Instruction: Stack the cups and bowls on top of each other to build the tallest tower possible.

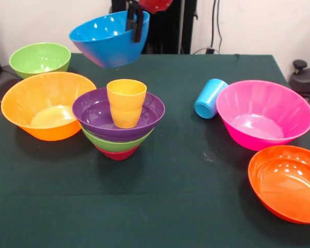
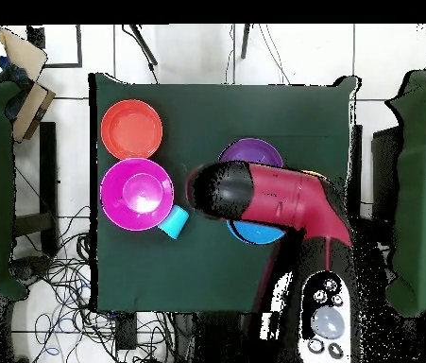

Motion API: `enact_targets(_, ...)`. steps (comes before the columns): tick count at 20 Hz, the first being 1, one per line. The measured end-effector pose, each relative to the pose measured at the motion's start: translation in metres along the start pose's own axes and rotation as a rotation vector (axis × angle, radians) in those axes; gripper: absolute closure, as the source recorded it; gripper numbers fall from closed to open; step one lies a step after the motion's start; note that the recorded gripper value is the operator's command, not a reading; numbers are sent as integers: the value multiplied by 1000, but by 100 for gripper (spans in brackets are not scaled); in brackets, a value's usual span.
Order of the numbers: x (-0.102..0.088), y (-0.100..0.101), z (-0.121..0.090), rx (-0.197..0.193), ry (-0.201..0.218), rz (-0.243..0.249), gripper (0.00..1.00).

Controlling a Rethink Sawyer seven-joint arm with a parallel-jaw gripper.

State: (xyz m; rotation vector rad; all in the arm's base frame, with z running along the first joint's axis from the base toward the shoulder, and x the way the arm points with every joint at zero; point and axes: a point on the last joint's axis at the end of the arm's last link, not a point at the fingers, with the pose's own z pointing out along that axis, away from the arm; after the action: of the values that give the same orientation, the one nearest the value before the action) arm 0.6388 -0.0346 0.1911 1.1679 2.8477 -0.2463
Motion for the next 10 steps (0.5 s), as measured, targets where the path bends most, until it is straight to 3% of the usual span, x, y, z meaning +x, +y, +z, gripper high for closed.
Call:
enact_targets(5, -3, 21, -2, 31, 17, -32, 100)
enact_targets(10, -10, 41, 4, 43, 3, -53, 100)
